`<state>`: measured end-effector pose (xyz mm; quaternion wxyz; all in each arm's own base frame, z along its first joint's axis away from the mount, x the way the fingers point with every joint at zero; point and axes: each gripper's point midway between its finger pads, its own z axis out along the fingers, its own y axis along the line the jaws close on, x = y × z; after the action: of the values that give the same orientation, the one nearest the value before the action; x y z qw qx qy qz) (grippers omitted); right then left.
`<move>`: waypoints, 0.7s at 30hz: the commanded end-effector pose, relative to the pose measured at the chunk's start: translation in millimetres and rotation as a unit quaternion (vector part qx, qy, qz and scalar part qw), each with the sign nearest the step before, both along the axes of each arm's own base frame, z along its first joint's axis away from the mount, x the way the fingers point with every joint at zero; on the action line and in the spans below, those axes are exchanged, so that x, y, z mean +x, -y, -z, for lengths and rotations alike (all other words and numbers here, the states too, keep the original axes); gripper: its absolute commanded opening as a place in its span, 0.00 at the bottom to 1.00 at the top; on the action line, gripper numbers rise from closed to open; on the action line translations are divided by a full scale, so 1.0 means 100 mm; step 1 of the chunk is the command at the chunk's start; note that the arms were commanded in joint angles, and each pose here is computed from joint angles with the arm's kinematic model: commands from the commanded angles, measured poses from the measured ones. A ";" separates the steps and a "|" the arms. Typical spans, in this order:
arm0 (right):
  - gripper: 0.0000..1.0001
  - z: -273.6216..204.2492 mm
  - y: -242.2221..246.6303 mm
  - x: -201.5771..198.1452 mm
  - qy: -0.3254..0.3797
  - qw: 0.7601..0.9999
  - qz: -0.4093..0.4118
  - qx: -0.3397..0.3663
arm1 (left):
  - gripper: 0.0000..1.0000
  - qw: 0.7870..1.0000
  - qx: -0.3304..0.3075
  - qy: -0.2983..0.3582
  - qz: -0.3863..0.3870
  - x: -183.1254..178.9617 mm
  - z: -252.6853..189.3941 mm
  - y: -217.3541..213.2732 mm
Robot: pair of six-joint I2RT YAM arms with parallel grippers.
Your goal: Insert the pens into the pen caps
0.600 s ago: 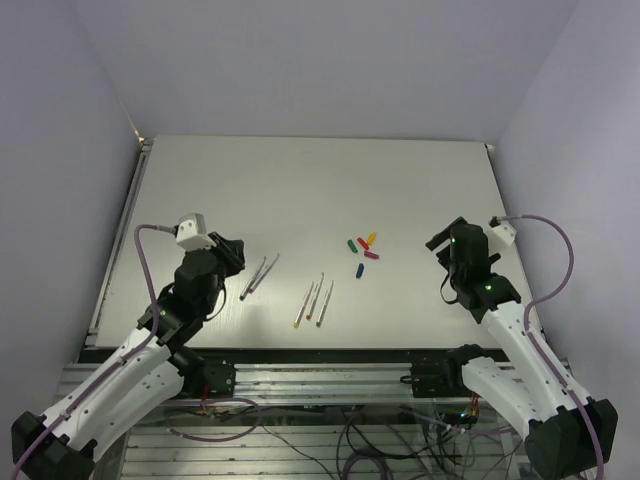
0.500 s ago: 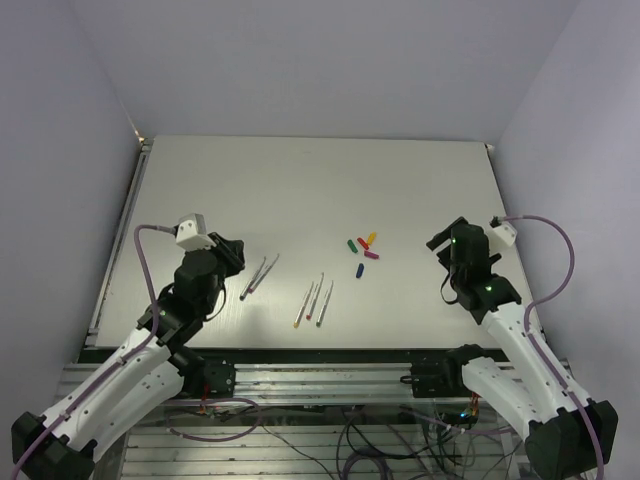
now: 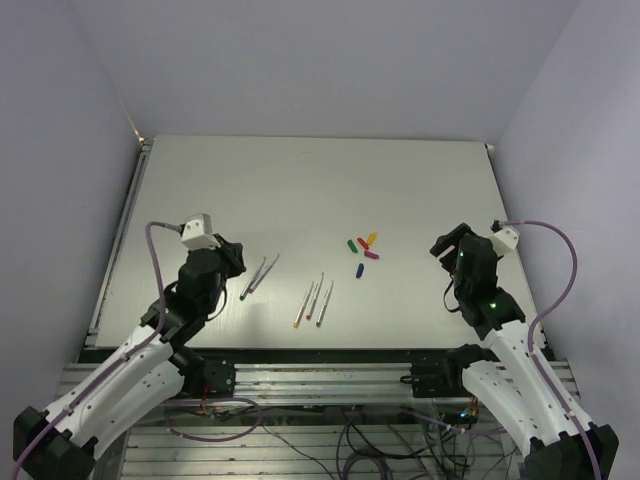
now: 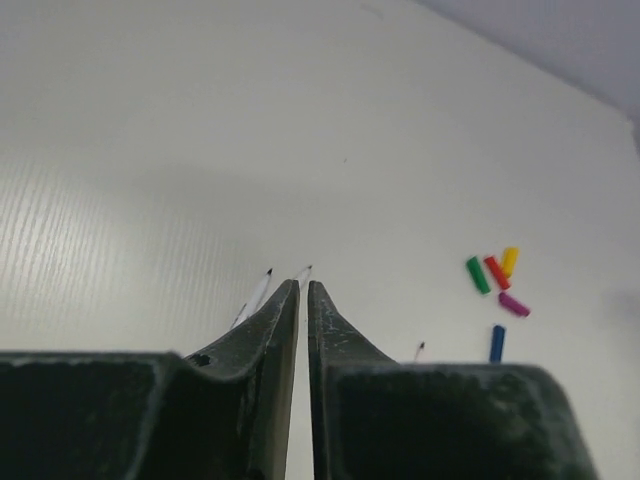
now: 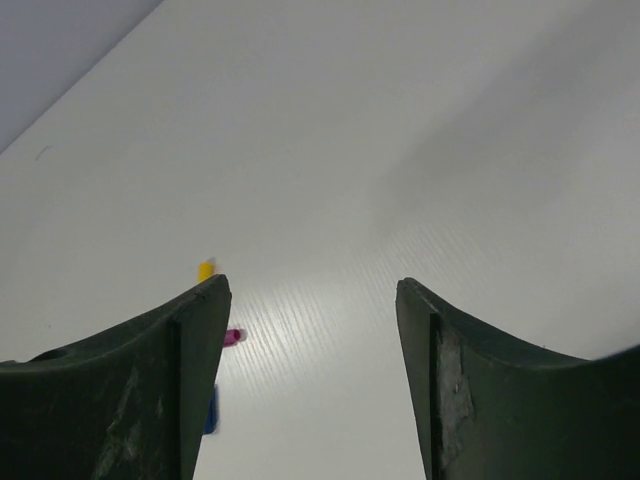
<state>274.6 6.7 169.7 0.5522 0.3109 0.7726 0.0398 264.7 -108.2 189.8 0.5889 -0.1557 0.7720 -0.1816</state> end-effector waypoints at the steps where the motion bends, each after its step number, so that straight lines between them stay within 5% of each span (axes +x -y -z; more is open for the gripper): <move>1: 0.66 -0.11 -0.05 0.03 0.034 0.998 -0.042 -0.030 | 0.18 0.998 0.045 -0.020 0.038 0.06 0.06 0.13; 7: 0.60 -0.21 0.02 0.04 0.044 0.999 -0.012 -0.021 | 0.13 0.988 0.105 -0.105 0.037 0.13 0.41 0.15; 14: 0.84 -0.30 -0.17 0.13 0.079 0.994 -0.073 -0.021 | 0.14 0.979 0.141 -0.141 0.035 0.20 0.68 0.16; 17: 0.67 -0.26 -0.12 0.12 0.080 0.996 -0.048 -0.005 | 0.14 0.977 0.155 -0.145 0.020 0.24 0.73 0.12; 19: 0.41 -0.27 -0.10 0.12 0.080 0.996 -0.046 -0.011 | 0.15 0.973 0.173 -0.151 0.013 0.28 0.78 0.08; 21: 0.01 -0.28 -0.07 0.11 0.077 0.996 -0.036 -0.014 | 0.16 0.968 0.192 -0.161 0.009 0.31 0.83 0.06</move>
<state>284.7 19.8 191.6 0.6011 0.2578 0.7523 0.0787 282.8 -118.8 100.4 0.4629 -0.0663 0.8830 -0.0412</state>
